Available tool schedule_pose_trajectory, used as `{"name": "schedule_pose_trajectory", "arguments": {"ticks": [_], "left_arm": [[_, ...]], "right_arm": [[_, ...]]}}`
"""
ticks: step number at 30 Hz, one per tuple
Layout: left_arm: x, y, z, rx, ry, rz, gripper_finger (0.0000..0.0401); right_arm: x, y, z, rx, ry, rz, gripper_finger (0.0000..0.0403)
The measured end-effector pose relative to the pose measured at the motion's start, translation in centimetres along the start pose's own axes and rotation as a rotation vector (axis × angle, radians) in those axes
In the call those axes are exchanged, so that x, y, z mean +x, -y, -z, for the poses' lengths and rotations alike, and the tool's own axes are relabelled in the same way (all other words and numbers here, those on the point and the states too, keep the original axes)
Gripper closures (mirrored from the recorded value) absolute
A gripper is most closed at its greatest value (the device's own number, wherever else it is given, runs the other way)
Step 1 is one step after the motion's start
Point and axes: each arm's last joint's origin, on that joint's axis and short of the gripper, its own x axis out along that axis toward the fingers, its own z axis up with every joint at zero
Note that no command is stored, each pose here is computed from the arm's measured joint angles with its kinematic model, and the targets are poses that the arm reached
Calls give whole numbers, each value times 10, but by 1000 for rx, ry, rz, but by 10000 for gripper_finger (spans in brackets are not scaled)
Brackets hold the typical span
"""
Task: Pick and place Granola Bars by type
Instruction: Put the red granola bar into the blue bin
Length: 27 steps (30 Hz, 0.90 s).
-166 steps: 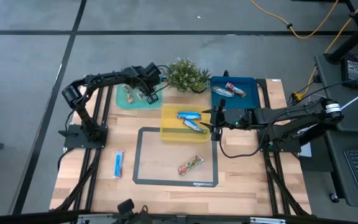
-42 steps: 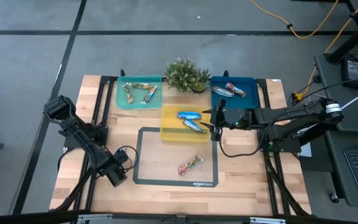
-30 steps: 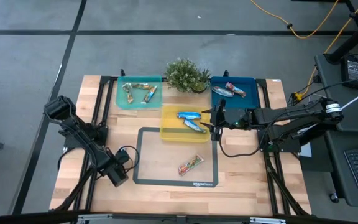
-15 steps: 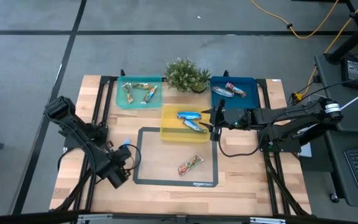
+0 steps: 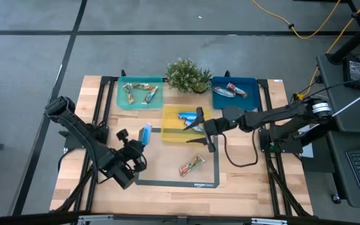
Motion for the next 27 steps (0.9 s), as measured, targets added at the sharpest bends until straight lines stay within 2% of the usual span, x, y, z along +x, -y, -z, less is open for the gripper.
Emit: {"name": "schedule_pose_trajectory", "arguments": {"ticks": [5,11,17,20,27], "left_arm": [[4,1,-9,40,132,-47,380],[10,15,-18,73,262,-79,380],[19,40,-18,216,275,-54,380],[24,49,-15,238,279,-58,380],[30,59,-12,241,315,-93,380]], "right_arm": [[9,6,4,46,124,-69,173],[15,12,12,94,166,-123,147],[19,14,16,135,229,-186,88],[20,13,17,151,247,-205,65],[27,16,20,193,242,-180,55]]}}
